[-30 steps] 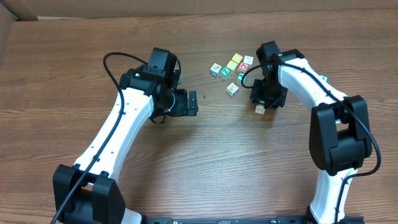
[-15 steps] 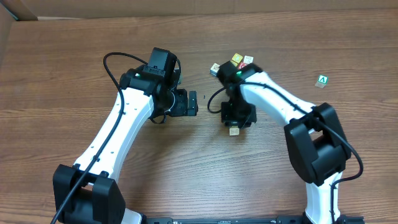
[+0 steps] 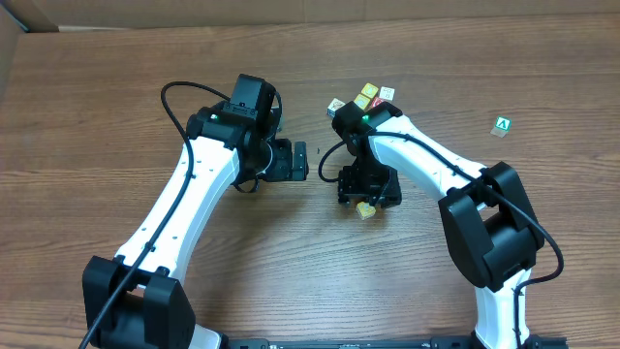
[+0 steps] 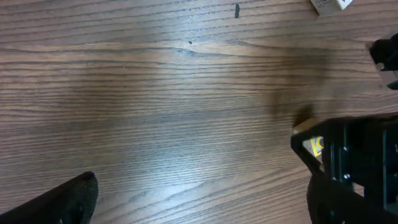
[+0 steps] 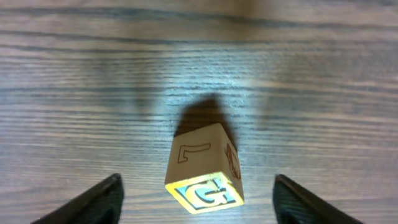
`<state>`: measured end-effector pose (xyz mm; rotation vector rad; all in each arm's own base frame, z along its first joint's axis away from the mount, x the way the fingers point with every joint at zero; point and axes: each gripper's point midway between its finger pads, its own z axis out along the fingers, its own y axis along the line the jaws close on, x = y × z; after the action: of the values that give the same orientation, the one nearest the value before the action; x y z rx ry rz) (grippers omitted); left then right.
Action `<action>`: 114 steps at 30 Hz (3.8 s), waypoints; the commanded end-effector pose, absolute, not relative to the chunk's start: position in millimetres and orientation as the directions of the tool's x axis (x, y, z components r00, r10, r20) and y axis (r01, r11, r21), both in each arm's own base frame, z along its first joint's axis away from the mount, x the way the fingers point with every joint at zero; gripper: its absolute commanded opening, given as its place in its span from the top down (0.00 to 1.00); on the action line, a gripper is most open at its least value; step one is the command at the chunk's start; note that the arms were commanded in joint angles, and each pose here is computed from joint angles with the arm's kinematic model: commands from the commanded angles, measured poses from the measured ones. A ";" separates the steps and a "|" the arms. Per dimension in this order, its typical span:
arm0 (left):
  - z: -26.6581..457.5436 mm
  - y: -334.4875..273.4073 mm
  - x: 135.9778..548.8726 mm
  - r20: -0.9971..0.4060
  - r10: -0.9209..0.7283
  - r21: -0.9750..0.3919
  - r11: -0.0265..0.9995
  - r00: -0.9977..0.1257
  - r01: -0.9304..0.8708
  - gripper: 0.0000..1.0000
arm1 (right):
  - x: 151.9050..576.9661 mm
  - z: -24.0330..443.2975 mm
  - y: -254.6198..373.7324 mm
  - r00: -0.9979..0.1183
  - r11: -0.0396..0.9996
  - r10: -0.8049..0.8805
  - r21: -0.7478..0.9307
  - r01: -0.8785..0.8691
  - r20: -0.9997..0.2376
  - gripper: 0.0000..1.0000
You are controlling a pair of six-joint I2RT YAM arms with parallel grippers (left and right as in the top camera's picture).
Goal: Flip 3 blocks
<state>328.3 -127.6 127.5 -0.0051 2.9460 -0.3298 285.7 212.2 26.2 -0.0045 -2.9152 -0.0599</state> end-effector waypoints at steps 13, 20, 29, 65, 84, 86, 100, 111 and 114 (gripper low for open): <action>123.8 -127.3 327.9 -0.168 -0.032 -0.210 0.978 -0.985 0.004 0.00 | 337.6 123.6 191.9 -0.998 0.989 -0.052 0.138 -0.046 0.041 0.26; 123.8 -127.3 327.9 -0.168 -0.032 -0.210 0.978 -0.985 0.004 0.00 | 329.0 84.3 163.9 -0.994 0.997 0.034 0.072 0.042 0.105 0.91; 123.8 -127.3 327.9 -0.168 -0.032 -0.210 0.978 -0.985 0.004 0.00 | 308.6 22.8 162.1 -0.972 0.976 0.155 0.124 0.178 0.177 0.96; 123.8 -127.3 327.9 -0.168 -0.032 -0.210 0.978 -0.985 0.004 0.00 | 294.8 12.6 185.3 -0.949 0.939 0.184 0.239 0.246 0.255 0.88; 123.8 -127.3 327.9 -0.168 -0.032 -0.210 0.978 -0.985 0.004 0.00 | 426.2 92.3 203.6 -0.857 0.822 0.509 0.344 0.455 -0.083 0.26; 123.8 -127.3 327.9 -0.168 -0.032 -0.210 0.978 -0.985 0.004 0.00 | 429.8 81.9 205.3 -0.839 0.819 0.533 0.316 0.479 -0.109 0.27; 123.8 -127.3 327.9 -0.168 -0.032 -0.210 0.978 -0.985 0.004 0.00 | 441.7 41.8 201.9 -0.720 0.730 0.678 0.255 0.634 -0.150 0.39; 123.6 -127.3 327.8 -0.167 -0.032 -0.210 0.978 -0.985 0.004 0.00 | 440.0 10.0 199.7 -0.727 0.737 0.673 0.203 0.644 -0.136 0.48; 123.8 -127.3 327.9 -0.168 -0.032 -0.210 0.978 -0.985 0.004 0.00 | 439.5 7.4 199.6 -0.728 0.738 0.672 0.199 0.645 -0.134 0.51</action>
<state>328.2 -127.5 127.2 -0.0054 2.9466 -0.3284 440.4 203.8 18.9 -1.1827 -3.1165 -0.2772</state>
